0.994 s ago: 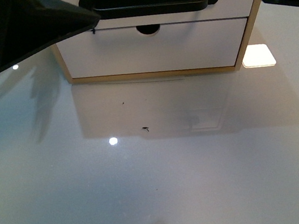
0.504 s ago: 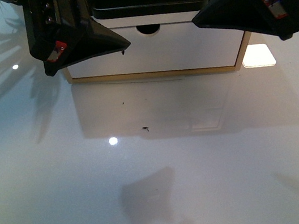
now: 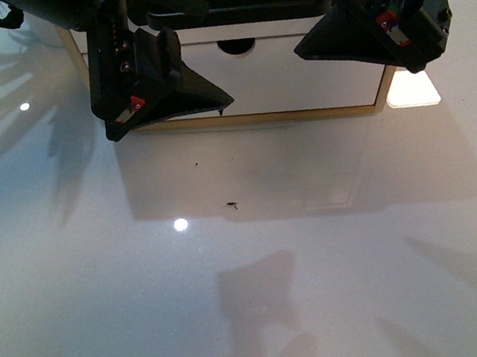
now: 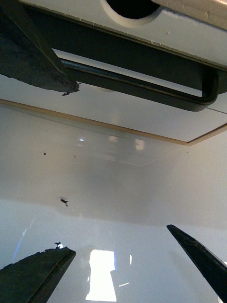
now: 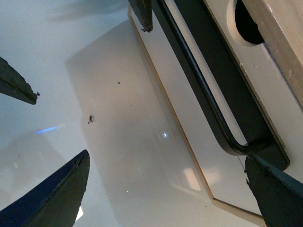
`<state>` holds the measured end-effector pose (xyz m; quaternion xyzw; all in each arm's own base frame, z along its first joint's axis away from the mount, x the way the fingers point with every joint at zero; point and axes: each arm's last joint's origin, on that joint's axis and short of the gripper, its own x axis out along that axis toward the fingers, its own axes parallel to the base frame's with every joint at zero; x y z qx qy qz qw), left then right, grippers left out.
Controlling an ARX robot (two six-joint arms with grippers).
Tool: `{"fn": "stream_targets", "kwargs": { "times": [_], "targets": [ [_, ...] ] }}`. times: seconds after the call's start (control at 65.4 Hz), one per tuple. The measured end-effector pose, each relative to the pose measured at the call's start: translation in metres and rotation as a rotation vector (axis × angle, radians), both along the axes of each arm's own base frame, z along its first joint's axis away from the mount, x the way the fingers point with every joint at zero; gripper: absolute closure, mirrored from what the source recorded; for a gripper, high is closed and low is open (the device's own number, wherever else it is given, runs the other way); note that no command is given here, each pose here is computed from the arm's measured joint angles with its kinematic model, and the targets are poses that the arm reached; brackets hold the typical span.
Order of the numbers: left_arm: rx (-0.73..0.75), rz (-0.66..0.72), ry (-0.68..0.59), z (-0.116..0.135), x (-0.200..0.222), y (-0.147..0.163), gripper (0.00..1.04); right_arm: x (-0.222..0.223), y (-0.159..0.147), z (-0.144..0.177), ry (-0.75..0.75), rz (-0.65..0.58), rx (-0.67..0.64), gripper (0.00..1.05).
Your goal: Pull drawer
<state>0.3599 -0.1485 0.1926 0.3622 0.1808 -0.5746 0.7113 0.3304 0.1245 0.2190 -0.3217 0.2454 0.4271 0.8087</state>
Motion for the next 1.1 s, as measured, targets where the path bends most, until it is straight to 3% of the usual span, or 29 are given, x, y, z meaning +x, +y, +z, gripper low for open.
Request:
{"fn": "stream_targets", "kwargs": {
  "times": [1.101],
  "targets": [
    [0.023, -0.013, 0.028, -0.015, 0.022, -0.013, 0.07, 0.021, 0.005, -0.004, -0.014, 0.011, 0.029, 0.09]
  ]
}}
